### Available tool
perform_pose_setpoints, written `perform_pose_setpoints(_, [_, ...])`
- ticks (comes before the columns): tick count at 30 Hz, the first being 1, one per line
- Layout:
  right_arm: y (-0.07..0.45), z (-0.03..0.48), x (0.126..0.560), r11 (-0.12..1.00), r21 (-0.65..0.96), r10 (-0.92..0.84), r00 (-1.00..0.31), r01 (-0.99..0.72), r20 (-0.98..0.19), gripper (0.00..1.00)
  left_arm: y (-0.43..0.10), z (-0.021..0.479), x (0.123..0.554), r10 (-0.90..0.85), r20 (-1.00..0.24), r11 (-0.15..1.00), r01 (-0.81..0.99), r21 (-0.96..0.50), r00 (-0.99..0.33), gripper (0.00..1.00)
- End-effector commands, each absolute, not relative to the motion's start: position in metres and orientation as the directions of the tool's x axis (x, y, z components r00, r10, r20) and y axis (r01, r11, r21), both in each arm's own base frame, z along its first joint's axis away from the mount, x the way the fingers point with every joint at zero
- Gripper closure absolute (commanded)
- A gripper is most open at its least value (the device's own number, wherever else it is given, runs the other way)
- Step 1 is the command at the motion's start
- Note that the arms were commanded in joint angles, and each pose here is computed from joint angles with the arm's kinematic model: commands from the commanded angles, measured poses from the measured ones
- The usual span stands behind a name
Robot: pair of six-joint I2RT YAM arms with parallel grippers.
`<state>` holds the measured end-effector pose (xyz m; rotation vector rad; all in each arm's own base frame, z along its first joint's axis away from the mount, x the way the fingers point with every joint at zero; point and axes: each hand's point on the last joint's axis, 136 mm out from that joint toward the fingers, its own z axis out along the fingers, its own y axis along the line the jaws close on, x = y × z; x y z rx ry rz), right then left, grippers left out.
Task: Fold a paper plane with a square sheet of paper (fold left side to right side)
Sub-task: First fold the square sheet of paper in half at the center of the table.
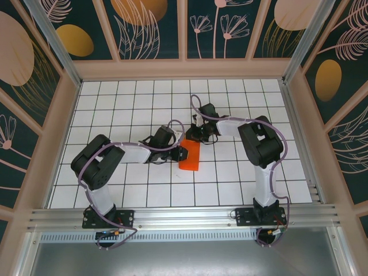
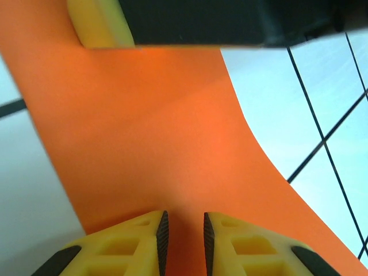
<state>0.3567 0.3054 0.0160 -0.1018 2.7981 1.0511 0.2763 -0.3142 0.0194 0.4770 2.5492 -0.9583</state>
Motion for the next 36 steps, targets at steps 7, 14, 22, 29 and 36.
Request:
perform_pose_setpoints(7, [0.284,-0.033,0.329,0.852,0.521,-0.019,-0.998,-0.046,-0.057,0.9,-0.296,-0.006,0.22,0.25,-0.305,0.699,0.39,-0.6,-0.919,0.74])
perform_pose_setpoints(14, [0.283,-0.034,0.329,0.857,0.513,-0.017,-0.998,-0.042,-0.054,0.9,-0.288,-0.008,0.212,0.271,-0.285,0.717,0.391,-0.577,-0.919,0.74])
perform_pose_setpoints(22, [0.281,-0.035,0.33,0.863,0.503,-0.019,-0.998,-0.043,-0.053,0.9,-0.29,-0.01,0.194,0.334,-0.257,0.731,0.421,-0.537,-0.907,0.74])
perform_pose_setpoints(29, [0.282,-0.035,0.329,0.862,0.506,-0.019,-0.998,-0.043,-0.052,0.9,-0.289,-0.007,0.186,0.311,-0.252,0.72,0.401,-0.566,-0.916,0.74])
perform_pose_setpoints(36, [0.282,-0.035,0.33,0.861,0.506,-0.02,-0.998,-0.045,-0.054,0.9,-0.287,-0.008,0.172,0.304,-0.24,0.718,0.387,-0.579,-0.922,0.74])
